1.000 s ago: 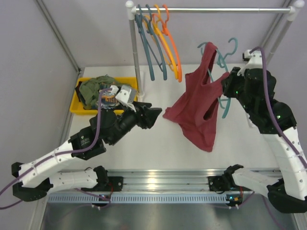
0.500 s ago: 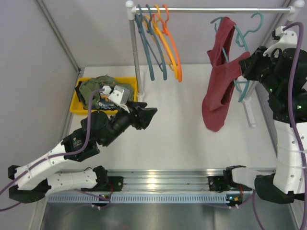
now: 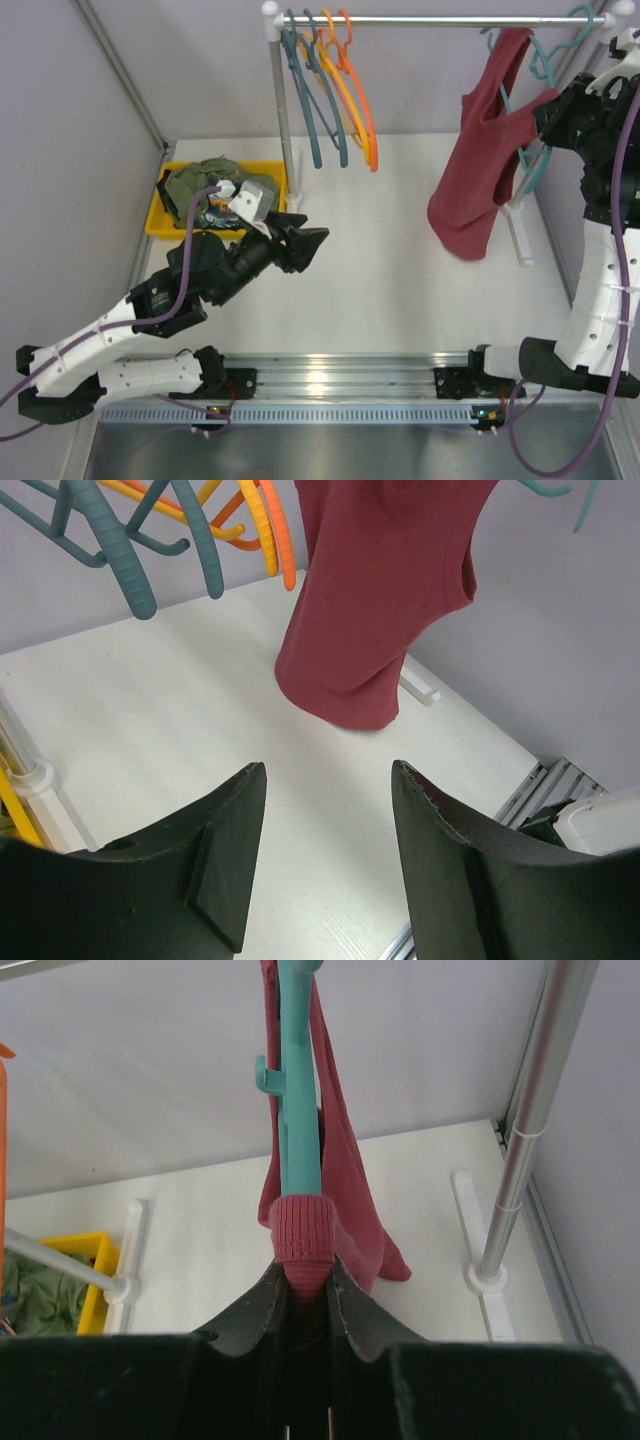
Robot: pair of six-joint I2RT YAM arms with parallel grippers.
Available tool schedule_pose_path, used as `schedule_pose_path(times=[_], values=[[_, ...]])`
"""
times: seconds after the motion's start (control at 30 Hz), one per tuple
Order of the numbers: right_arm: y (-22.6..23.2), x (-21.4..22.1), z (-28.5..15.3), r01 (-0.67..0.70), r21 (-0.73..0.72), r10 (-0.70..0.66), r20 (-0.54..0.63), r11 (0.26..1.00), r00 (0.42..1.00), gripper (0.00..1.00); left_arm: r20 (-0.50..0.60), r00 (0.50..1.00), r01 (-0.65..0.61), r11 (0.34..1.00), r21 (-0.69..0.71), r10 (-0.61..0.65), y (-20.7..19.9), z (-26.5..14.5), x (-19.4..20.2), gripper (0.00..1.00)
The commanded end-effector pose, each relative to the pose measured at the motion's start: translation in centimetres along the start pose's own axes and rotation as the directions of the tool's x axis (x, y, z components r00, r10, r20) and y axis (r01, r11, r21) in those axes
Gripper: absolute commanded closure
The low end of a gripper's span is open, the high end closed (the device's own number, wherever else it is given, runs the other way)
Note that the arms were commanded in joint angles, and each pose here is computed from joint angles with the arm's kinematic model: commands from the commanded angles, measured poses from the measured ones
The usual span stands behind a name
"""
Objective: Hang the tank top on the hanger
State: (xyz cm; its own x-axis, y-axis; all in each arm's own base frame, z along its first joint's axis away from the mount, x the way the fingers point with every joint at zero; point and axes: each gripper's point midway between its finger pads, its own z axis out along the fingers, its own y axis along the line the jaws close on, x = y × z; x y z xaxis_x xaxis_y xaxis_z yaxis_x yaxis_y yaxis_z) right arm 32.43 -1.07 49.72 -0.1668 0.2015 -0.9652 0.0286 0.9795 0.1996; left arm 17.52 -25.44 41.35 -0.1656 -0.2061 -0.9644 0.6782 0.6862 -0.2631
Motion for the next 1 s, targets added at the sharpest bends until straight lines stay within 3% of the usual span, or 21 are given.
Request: schedule_pose_path(times=[0.0, 0.5, 0.97], values=[[0.1, -4.0, -0.4, 0.034, -0.023, -0.031, 0.128, 0.999, 0.991, 1.00, 0.066, 0.998, -0.010, 0.999, 0.038, 0.008, -0.8, -0.4, -2.4, 0.42], [-2.3, -4.7, 4.3, 0.023, 0.024, -0.026, 0.102, 0.999, 0.994, 1.00, 0.056, 0.998, -0.023, 0.999, 0.048, 0.020, -1.0, 0.3, -1.3, 0.42], [-3.5, -1.2, 6.3, 0.003, 0.045, -0.005, 0.033, 0.999, 0.999, 1.00, 0.043, 0.998, -0.041, 0.998, 0.043, 0.040, -0.9, 0.8, -0.5, 0.41]])
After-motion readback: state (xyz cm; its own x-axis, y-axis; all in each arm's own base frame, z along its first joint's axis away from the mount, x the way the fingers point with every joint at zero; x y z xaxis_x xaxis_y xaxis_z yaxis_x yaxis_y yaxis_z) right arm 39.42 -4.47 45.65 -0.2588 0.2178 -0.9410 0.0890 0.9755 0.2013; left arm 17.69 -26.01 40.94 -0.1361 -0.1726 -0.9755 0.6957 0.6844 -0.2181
